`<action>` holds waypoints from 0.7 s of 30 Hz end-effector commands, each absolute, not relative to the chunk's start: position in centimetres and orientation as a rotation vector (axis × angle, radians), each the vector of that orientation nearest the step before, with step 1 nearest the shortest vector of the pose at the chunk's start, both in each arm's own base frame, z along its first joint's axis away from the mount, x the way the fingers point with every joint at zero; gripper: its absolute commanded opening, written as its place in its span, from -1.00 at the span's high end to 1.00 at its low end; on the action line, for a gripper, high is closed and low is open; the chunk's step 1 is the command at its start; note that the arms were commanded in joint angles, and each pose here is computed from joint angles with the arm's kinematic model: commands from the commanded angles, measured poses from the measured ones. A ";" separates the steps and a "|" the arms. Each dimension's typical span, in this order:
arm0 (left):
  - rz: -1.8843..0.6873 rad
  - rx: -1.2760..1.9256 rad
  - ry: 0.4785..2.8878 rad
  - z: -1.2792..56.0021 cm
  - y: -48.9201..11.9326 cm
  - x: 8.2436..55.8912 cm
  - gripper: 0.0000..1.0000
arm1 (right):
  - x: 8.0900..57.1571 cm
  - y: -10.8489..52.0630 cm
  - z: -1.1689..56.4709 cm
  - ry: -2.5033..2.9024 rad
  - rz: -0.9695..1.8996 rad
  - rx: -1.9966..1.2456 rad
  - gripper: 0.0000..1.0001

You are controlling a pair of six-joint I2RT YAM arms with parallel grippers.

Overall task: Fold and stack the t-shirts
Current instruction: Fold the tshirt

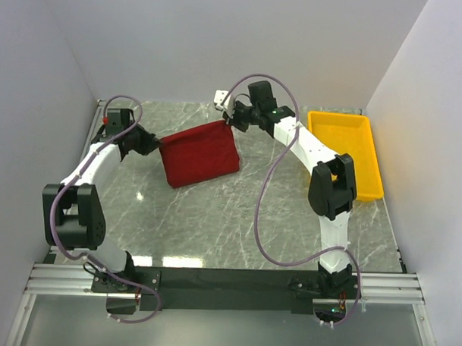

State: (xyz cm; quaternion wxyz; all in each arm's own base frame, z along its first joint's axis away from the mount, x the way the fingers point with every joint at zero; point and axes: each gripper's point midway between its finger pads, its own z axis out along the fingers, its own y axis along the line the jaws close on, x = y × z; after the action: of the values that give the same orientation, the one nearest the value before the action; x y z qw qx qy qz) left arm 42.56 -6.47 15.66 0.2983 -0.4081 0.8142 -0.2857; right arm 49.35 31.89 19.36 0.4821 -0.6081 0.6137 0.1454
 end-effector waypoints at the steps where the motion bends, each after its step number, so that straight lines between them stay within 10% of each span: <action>1: -0.767 -1.002 2.119 17.6 -6.0 44.5 0.99 | 52.1 32.5 22.2 1.443 0.303 -1.382 1.00; 21: -0.704 -1.010 2.145 15.3 -4.1 48.0 0.99 | 54.8 33.6 18.9 1.505 0.265 -1.310 1.00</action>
State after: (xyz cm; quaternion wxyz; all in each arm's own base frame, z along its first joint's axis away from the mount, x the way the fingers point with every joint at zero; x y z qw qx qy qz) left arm 46.29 -5.22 13.88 0.2951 -0.3986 0.8240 -0.2737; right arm 52.96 32.86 15.84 0.4902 -0.5677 0.6486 0.1293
